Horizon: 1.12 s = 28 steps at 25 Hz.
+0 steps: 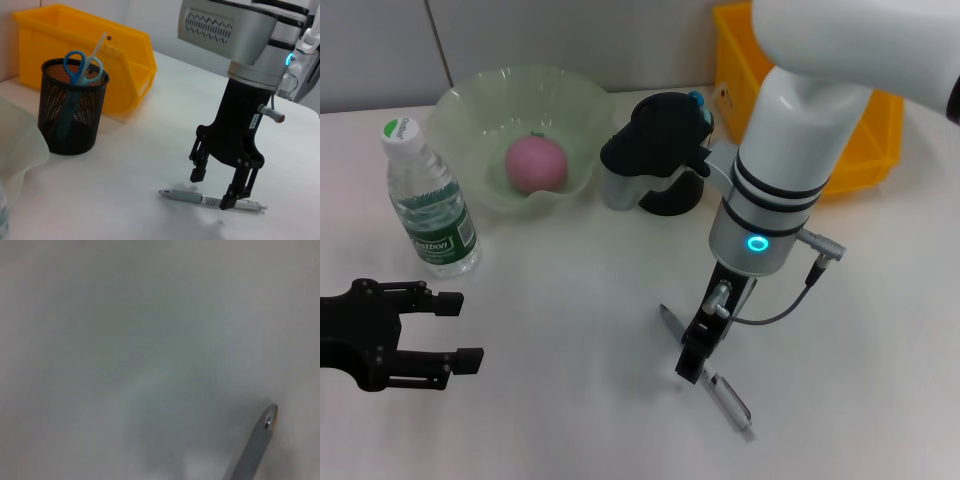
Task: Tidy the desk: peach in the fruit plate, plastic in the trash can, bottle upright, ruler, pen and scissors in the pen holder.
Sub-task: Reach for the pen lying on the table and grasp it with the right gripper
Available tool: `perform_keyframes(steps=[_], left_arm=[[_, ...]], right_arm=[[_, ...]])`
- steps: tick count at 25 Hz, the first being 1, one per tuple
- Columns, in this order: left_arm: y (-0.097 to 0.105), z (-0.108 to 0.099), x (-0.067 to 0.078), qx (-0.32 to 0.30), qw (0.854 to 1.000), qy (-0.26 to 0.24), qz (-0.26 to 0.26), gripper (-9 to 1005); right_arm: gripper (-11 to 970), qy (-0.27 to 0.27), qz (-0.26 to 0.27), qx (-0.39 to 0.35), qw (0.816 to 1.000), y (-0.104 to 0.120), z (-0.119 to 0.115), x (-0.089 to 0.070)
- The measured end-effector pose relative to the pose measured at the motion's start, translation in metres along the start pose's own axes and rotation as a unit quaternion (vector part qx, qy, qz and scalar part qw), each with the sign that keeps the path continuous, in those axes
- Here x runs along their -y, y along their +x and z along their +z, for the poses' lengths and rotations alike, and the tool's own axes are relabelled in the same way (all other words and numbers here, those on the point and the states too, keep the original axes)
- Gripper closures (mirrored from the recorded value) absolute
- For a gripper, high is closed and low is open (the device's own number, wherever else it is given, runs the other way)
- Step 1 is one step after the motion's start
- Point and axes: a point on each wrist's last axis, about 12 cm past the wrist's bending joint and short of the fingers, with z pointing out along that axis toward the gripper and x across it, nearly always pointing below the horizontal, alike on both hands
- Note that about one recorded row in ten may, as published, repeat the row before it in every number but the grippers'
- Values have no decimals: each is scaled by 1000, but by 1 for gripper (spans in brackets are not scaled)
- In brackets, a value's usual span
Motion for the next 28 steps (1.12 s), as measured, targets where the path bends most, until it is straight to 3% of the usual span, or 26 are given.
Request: perform_keyframes(steps=[28], left_arm=[[-2, 1, 0, 4, 1000, 0, 7, 202]], right_arm=[[271, 21, -37, -3, 999, -2, 8, -8]])
